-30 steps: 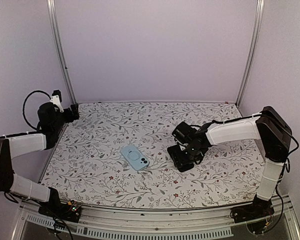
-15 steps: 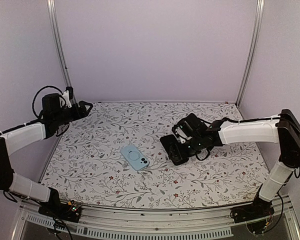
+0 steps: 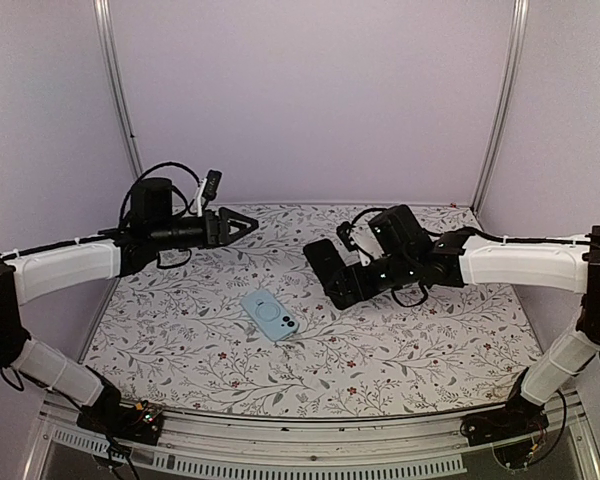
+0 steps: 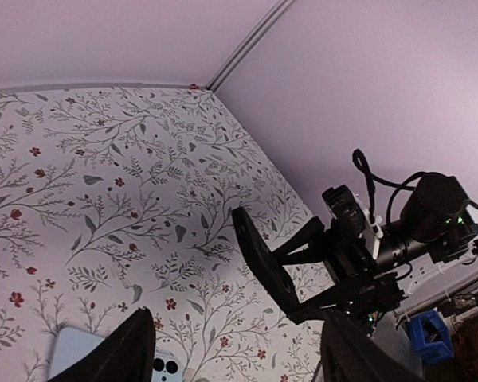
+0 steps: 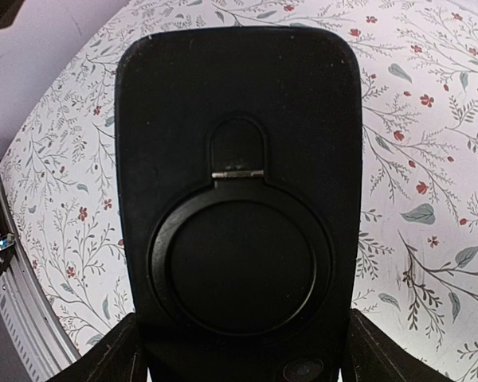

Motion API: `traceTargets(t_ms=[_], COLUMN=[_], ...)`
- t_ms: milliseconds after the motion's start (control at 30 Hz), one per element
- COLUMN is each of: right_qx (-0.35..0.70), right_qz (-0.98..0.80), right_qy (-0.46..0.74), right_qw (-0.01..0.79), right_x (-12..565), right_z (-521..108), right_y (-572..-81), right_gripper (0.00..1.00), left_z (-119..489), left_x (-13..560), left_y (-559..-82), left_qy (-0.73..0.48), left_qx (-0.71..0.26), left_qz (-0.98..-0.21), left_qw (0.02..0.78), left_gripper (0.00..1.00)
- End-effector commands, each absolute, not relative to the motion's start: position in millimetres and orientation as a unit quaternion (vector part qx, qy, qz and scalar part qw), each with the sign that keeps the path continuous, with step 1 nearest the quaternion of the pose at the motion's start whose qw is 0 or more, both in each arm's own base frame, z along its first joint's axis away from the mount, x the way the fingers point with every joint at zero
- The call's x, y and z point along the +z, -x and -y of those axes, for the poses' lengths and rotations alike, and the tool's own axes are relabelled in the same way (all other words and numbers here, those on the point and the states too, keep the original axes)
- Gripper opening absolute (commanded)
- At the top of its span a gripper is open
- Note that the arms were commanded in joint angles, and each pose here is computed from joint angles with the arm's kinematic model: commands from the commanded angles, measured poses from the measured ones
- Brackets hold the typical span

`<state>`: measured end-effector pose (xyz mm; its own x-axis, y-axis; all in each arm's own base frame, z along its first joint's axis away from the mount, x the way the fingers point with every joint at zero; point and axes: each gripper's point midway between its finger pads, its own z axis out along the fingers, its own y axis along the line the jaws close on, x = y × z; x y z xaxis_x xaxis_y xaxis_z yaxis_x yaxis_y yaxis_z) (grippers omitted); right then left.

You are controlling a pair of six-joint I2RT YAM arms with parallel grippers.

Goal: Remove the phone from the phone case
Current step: Pass from the right arm to the left

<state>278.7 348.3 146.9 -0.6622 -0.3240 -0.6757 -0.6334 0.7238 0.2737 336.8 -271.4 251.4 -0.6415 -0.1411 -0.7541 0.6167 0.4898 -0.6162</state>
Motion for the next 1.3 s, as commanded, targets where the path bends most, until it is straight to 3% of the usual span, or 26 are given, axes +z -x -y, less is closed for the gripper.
traceTargets(t_ms=[0, 300, 633, 900, 967, 1067, 1133, 1233, 1267], right_qx=[0.301, 0.305, 0.293, 0.276, 0.272, 0.268, 0.270, 0.286, 0.297], right_qz=[-0.829, -0.812, -0.801, -0.797, -0.797, -0.797, -0.798, -0.801, -0.800], right_qy=[0.289, 0.302, 0.302, 0.289, 0.291, 0.291, 0.288, 0.285, 0.290], right_qw=[0.373, 0.396, 0.426, 0.452, 0.455, 0.456, 0.455, 0.443, 0.434], right_x=[203.4, 222.7, 235.0, 242.5, 242.6, 240.7, 240.2, 239.3, 238.6], right_z=[-368.8, -376.0, -373.2, -369.8, -369.5, -368.2, -367.3, -368.7, -370.1], right_y=[-282.7, -277.4, -277.3, -284.2, -284.1, -284.0, -283.5, -277.9, -272.8], right_gripper=[0.57, 0.57, 0.57, 0.57, 0.57, 0.57, 0.64, 0.98, 0.99], left_z=[315.9, 370.2, 383.5, 395.0, 396.0, 396.4, 397.2, 398.4, 398.3], left_x=[274.1, 269.0, 248.3, 241.9, 244.6, 250.8, 254.3, 262.6, 267.3], left_y=[-322.1, -314.4, -320.1, -321.5, -321.6, -322.3, -322.3, -321.5, -320.7], left_qy=[-0.175, -0.188, -0.191, -0.181, -0.180, -0.179, -0.180, -0.185, -0.189], left_qx=[-0.532, -0.542, -0.494, -0.490, -0.494, -0.499, -0.504, -0.516, -0.520], left_qz=[-0.738, -0.742, -0.775, -0.784, -0.780, -0.774, -0.769, -0.757, -0.753], left_qw=[0.377, 0.346, 0.345, 0.337, 0.339, 0.346, 0.349, 0.355, 0.357], left_gripper=[0.72, 0.67, 0.63, 0.43, 0.34, 0.11, 0.01, 0.00, 0.00])
